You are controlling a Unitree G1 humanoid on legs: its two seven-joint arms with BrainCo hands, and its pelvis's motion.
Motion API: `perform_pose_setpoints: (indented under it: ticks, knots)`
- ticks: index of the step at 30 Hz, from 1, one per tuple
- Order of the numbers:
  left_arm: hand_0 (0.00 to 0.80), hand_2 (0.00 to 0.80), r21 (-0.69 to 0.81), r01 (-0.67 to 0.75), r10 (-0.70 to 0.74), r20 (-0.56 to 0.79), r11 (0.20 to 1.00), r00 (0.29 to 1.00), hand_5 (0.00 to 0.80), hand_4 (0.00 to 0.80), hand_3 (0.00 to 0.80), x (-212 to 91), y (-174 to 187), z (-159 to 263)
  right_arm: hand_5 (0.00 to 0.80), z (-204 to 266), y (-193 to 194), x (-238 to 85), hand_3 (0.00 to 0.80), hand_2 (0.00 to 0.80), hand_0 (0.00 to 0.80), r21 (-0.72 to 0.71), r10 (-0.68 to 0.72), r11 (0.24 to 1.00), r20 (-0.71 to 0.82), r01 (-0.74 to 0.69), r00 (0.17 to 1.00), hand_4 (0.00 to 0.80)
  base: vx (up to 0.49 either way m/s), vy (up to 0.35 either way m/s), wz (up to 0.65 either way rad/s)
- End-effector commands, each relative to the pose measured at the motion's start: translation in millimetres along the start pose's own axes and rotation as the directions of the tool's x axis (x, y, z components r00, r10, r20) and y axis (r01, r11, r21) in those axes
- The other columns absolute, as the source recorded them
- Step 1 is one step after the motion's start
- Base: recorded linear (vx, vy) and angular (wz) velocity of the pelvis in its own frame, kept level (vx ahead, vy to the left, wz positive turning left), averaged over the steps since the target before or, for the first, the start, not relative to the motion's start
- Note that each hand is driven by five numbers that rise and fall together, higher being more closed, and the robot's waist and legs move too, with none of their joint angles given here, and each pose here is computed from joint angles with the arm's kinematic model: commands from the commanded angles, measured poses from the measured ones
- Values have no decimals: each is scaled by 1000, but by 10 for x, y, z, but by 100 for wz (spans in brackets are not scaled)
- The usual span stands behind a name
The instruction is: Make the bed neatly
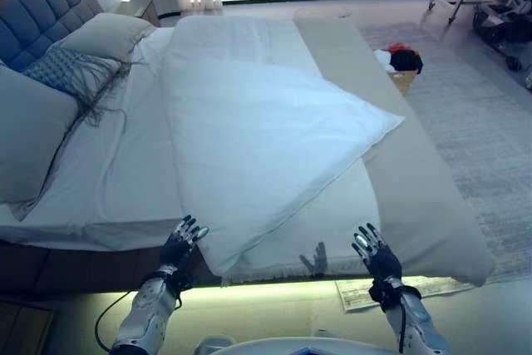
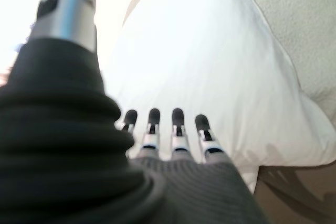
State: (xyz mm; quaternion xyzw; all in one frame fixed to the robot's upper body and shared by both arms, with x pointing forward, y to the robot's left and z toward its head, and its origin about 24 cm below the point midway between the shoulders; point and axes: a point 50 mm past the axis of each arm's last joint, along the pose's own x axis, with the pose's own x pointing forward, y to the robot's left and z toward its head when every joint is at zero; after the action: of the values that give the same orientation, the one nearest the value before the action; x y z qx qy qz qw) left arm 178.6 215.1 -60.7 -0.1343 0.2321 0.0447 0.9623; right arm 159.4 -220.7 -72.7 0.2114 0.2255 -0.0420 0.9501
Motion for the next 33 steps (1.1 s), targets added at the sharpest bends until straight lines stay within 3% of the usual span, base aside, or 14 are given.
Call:
perform_pose_setpoints:
  ticks: [1, 4, 6, 16, 25, 33]
  knots:
    - [0, 0, -41, 27, -20, 169, 999, 985, 0, 0, 0, -5, -36, 271, 0, 111, 95, 78, 0, 0, 0, 18, 44, 999, 53, -45, 998, 0, 58, 130, -12]
    - [0, 0, -26, 77, -70, 193, 997, 979, 0, 0, 0, 5, -103, 278, 0, 31, 82, 28, 0, 0, 0, 165, -6, 986, 85, -8, 996, 0, 92, 173, -13]
    - [0, 0, -27, 85, -79, 194, 996, 978, 0, 0, 0, 20, -118, 275, 0, -27, 65, -1, 0, 0, 0, 182, -34, 983, 74, 20, 997, 0, 80, 137, 10]
    - [0, 0, -55, 145, -132, 188, 988, 973, 0, 0, 0, 77, -205, 336, 0, -47, -2, -59, 0, 0, 0, 132, -84, 988, 69, 74, 994, 0, 40, 88, 10]
    - [0, 0, -23, 203, -196, 174, 979, 965, 0, 0, 0, 122, -290, 374, 0, -117, 0, -74, 0, 0, 0, 182, -102, 979, 46, 92, 994, 0, 9, 13, 11]
    - [0, 0, -49, 150, -141, 152, 988, 978, 0, 0, 0, 90, -231, 304, 0, -161, 67, -23, 0, 0, 0, 197, -91, 977, 15, 86, 996, 0, 23, 54, 1]
